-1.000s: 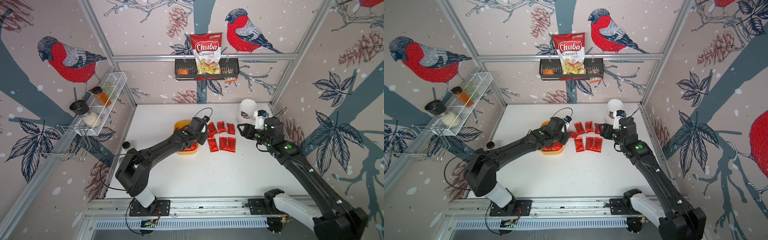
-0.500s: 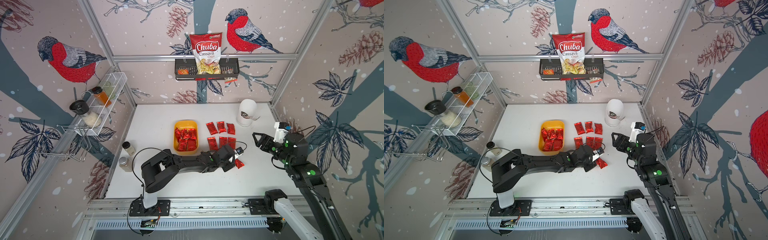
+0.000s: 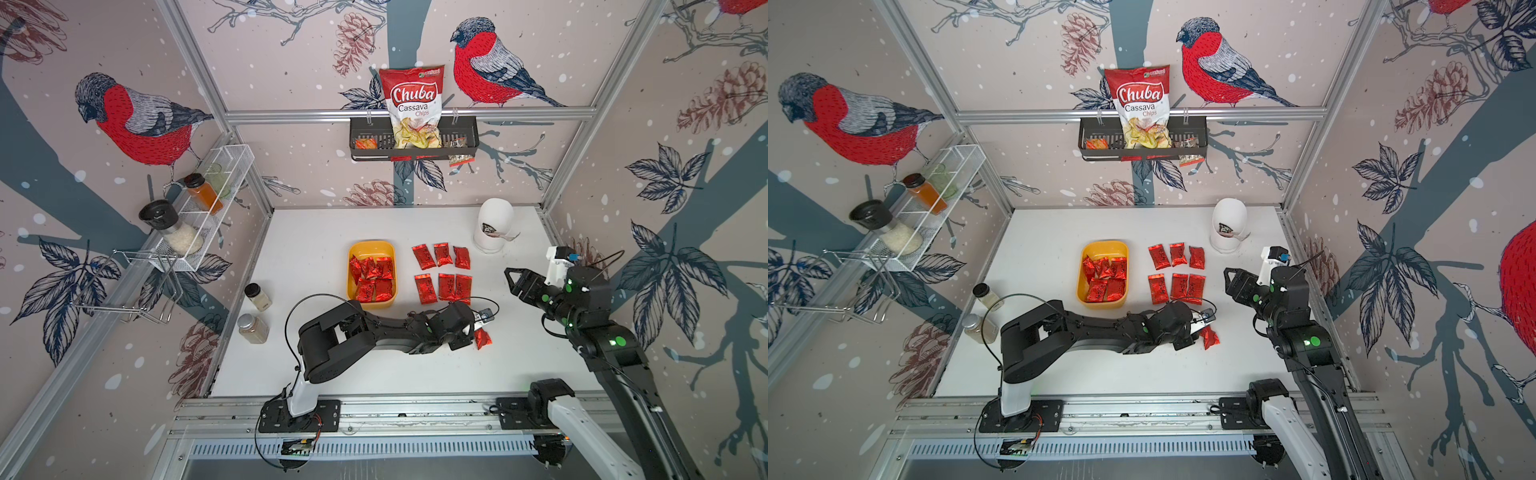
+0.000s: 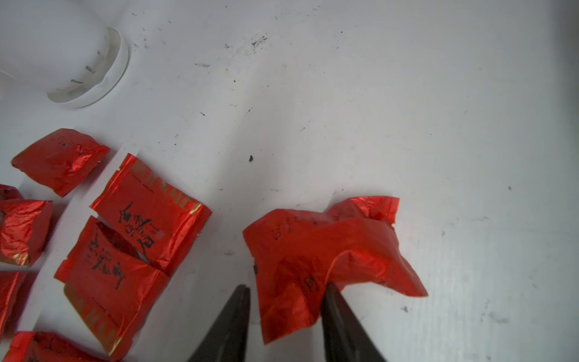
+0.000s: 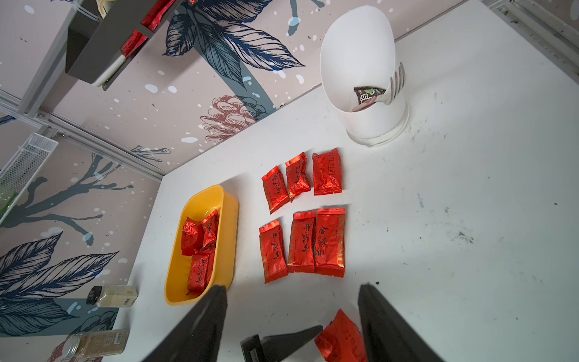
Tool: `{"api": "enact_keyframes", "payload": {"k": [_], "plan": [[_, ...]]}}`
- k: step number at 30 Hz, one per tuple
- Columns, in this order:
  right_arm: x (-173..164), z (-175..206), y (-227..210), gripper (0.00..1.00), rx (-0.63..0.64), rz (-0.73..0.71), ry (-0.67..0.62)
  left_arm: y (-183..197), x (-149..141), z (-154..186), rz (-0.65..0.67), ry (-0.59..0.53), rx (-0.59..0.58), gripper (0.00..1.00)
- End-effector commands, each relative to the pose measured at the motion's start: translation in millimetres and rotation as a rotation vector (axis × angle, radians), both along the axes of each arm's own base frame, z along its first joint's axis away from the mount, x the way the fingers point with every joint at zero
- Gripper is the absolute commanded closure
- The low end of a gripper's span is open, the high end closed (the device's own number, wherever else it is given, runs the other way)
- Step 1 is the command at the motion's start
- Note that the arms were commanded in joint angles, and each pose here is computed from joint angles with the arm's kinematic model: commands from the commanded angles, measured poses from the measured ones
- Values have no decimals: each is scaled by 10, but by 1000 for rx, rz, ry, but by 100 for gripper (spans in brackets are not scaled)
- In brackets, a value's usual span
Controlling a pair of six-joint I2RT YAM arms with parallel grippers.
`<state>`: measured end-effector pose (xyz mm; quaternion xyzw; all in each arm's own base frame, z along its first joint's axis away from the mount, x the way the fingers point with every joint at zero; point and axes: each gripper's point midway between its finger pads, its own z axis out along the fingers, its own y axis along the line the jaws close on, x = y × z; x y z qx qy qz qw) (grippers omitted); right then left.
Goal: Take the tea bags out of the storage box
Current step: Place the tea bag at the center of the board, then pick up the tea bag from the storage box.
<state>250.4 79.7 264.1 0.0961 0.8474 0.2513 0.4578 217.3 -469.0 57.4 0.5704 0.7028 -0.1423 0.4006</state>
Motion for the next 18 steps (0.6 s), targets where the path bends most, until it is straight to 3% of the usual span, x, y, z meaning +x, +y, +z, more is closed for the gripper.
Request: {"api": "enact_keyframes", "payload": {"k": [1, 8, 15, 18], "plan": [[33, 2, 22, 28, 9, 8, -9, -2, 126, 273, 57, -45, -71, 39], [138, -210, 144, 29, 45, 55, 32, 400, 393, 840, 255, -29, -225, 41], [246, -660, 417, 39, 128, 146, 116, 1245, 822, 1090, 611, 137, -367, 52], [295, -737, 613, 40, 101, 176, 130, 1730, 984, 1118, 799, 232, -437, 53]]}}
